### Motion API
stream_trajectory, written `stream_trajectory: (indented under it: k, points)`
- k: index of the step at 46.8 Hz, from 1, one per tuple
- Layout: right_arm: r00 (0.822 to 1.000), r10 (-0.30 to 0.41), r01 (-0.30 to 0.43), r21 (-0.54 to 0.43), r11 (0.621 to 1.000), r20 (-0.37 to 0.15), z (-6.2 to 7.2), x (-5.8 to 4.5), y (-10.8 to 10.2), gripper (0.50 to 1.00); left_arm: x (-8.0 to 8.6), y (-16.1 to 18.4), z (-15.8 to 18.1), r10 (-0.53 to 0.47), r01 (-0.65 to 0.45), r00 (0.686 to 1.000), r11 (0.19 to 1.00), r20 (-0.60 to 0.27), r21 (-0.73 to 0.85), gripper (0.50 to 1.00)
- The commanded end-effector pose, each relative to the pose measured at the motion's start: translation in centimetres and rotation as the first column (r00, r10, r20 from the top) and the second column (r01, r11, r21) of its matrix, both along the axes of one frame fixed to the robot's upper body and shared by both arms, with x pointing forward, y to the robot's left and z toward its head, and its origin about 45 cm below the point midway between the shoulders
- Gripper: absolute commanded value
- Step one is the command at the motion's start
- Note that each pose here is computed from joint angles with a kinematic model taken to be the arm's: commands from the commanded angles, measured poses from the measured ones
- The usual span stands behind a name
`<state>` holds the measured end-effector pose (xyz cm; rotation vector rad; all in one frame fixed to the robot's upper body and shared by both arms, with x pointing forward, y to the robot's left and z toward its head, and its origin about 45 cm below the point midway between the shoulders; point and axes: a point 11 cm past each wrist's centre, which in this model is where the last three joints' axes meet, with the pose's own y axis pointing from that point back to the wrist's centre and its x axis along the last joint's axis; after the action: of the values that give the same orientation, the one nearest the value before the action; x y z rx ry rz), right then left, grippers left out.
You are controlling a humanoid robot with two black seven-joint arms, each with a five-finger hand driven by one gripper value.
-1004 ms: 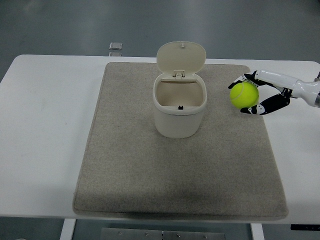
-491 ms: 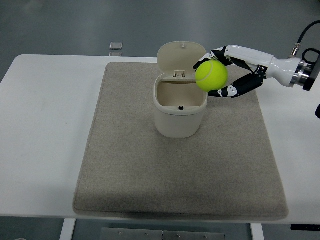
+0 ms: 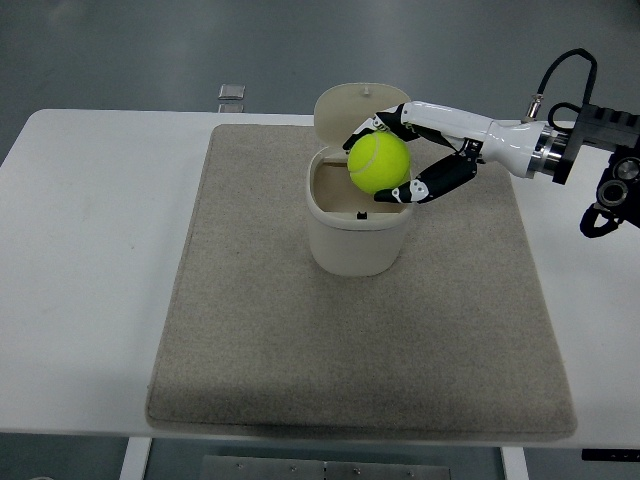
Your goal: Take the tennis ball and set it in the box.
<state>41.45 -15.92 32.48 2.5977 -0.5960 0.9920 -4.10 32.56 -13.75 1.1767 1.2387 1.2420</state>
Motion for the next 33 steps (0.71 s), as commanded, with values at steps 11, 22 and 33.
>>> stream_trajectory:
  k: [11, 22, 33]
  points:
    - [1.0, -0.03, 0.031, -0.011, 0.999, 0.008, -1.1, 0.2, 0.6, 0.674, 0.0, 0.0, 0.0, -0.001, 0.001, 1.0, 1.0, 0.0, 0.0, 0.996]
    - [0.999, -0.037, 0.037, -0.014, 0.999, 0.005, -1.4, 0.2, 0.5, 0.852, 0.0, 0.0, 0.0, -0.001, 0.001, 1.0, 1.0, 0.0, 0.0, 0.996]
    - [0.999, -0.032, 0.032, -0.018, 0.999, 0.0, -1.4, 0.1, 0.4, 0.866, 0.0, 0.0, 0.0, -0.001, 0.001, 1.0, 1.0, 0.0, 0.0, 0.996]
